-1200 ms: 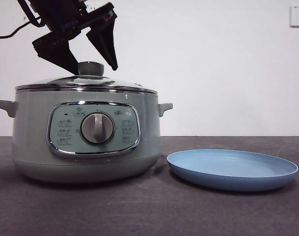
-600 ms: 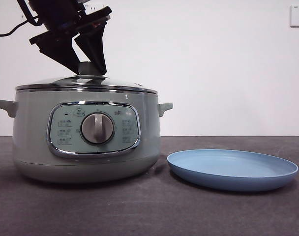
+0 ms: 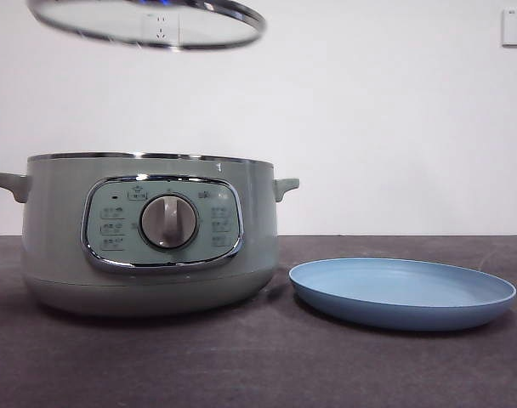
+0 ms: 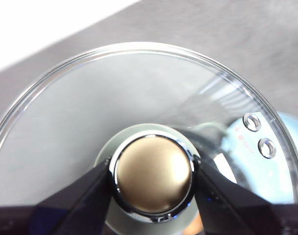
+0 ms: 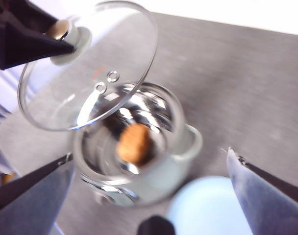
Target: Take the potato out from the steamer,put the potato on the plate,close the lid
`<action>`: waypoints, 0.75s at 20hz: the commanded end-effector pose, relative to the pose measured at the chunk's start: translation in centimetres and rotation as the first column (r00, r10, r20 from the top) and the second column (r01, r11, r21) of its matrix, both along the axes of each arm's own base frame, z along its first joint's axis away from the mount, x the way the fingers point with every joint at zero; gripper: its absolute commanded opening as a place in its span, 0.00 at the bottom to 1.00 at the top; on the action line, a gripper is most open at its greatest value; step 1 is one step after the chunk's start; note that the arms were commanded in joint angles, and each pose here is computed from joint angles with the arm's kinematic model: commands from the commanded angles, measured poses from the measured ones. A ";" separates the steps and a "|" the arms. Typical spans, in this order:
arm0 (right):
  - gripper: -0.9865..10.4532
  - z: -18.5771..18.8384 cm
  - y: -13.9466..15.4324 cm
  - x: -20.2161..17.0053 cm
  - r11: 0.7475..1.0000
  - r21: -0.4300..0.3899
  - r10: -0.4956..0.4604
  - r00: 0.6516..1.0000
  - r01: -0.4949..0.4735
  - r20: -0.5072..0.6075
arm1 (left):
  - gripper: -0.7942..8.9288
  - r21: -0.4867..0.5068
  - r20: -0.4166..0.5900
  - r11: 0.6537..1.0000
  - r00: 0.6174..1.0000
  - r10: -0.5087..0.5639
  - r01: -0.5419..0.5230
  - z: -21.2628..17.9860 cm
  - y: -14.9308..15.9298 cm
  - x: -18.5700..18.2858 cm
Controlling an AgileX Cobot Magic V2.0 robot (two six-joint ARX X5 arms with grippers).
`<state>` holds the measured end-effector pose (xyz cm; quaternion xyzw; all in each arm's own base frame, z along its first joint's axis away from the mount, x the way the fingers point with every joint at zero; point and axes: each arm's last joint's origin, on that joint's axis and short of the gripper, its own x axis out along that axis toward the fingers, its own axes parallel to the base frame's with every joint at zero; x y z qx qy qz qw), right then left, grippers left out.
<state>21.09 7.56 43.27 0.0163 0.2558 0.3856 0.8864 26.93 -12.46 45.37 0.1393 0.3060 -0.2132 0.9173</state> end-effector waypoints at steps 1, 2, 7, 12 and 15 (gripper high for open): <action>0.72 0.0 1.0 0.7 0.999 0.034 0.019 0.999 -0.018 -0.029 | 0.07 0.089 0.106 0.993 0.992 0.074 -0.084 2.6 1.3 -1.5; 0.72 0.0 1.8 1.1 0.999 0.033 0.043 0.998 -0.042 -0.035 | 0.07 0.138 0.112 0.982 0.987 0.116 -0.131 3.1 1.9 -1.9; 0.72 -0.4 6.1 3.7 0.996 -0.020 0.080 0.994 -0.082 -0.080 | 0.07 0.313 0.111 0.887 0.940 0.321 -0.340 3.3 4.5 -3.1; 0.72 -0.8 10.6 5.9 0.990 -0.116 0.071 0.992 -0.083 -0.099 | 0.07 0.394 0.088 0.804 0.889 0.449 -0.445 3.0 7.1 -3.5; 0.71 -1.6 14.2 7.5 0.978 -0.189 0.069 0.992 -0.089 -0.110 | 0.07 0.376 0.104 0.756 0.836 0.539 -0.535 3.3 9.2 -3.7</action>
